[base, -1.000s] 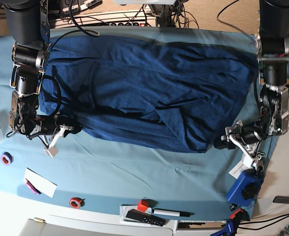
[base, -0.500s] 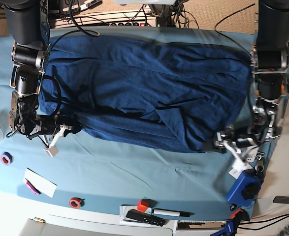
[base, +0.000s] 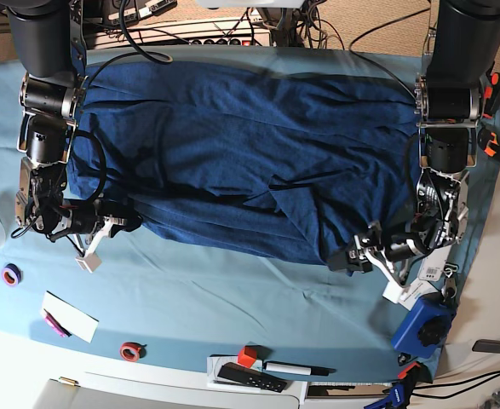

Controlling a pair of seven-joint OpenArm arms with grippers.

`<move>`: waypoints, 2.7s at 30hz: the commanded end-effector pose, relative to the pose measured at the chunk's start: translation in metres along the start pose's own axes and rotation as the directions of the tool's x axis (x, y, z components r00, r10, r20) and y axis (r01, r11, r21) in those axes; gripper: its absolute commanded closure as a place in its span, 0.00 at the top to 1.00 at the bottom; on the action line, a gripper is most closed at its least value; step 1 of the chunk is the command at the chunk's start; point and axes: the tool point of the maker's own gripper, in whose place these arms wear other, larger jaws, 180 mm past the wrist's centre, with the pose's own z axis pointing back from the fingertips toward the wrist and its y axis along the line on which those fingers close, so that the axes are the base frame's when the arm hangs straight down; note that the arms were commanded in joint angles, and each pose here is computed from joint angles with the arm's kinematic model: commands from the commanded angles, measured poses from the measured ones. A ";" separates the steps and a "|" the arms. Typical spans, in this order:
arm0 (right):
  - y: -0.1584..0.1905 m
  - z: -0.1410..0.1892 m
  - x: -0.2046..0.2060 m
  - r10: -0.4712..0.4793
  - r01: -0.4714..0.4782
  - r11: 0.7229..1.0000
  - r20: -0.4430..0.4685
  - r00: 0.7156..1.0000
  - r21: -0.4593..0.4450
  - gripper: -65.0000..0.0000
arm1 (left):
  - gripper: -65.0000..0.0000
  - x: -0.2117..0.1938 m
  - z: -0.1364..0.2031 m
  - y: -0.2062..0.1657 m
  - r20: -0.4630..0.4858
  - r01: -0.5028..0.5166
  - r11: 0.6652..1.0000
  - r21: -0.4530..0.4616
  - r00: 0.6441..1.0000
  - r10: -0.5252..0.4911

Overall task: Layout the t-shirt on the table in an organized manner, then fold the t-shirt properly
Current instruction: 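Lift the side edge with both grippers and fold it over the t-shirt body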

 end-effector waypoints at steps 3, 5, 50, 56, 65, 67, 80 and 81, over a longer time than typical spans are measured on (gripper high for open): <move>-0.001 0.010 0.020 0.020 -0.019 1.000 0.053 0.998 -0.016 0.00 | 0.04 0.030 0.004 -0.023 0.073 0.097 0.992 -0.086 0.993 -0.091; 0.000 0.011 0.024 0.018 -0.017 1.000 0.073 0.997 -0.010 0.00 | 0.00 0.030 0.004 -0.025 0.076 0.107 0.990 -0.094 0.992 -0.100; -0.002 0.030 0.009 0.054 -0.053 0.999 0.063 0.997 -0.007 0.00 | 0.51 0.014 0.055 0.025 -0.060 0.122 0.992 0.020 0.991 -0.121; -0.001 0.030 0.009 0.053 -0.053 0.999 0.064 0.996 -0.006 0.00 | 0.51 0.021 0.055 0.042 -0.030 0.143 0.982 0.122 0.990 -0.140; -0.001 0.030 0.010 0.053 -0.052 0.999 0.070 0.996 -0.004 0.00 | 0.51 0.010 0.030 0.028 -0.047 0.145 0.984 0.101 0.989 -0.141; -0.001 0.030 0.010 0.052 -0.052 0.999 0.069 0.996 -0.004 0.00 | 0.51 0.006 0.023 0.016 -0.050 0.137 0.989 0.050 0.990 -0.134; 0.014 0.044 0.030 0.139 -0.139 0.990 0.153 0.978 -0.010 0.00 | 0.00 0.030 0.035 0.000 0.076 0.088 0.994 -0.057 0.994 -0.084; 0.018 0.047 0.032 0.171 -0.169 0.985 0.158 0.973 -0.022 0.00 | 0.00 0.034 0.039 0.001 0.090 0.081 0.995 -0.060 0.993 -0.075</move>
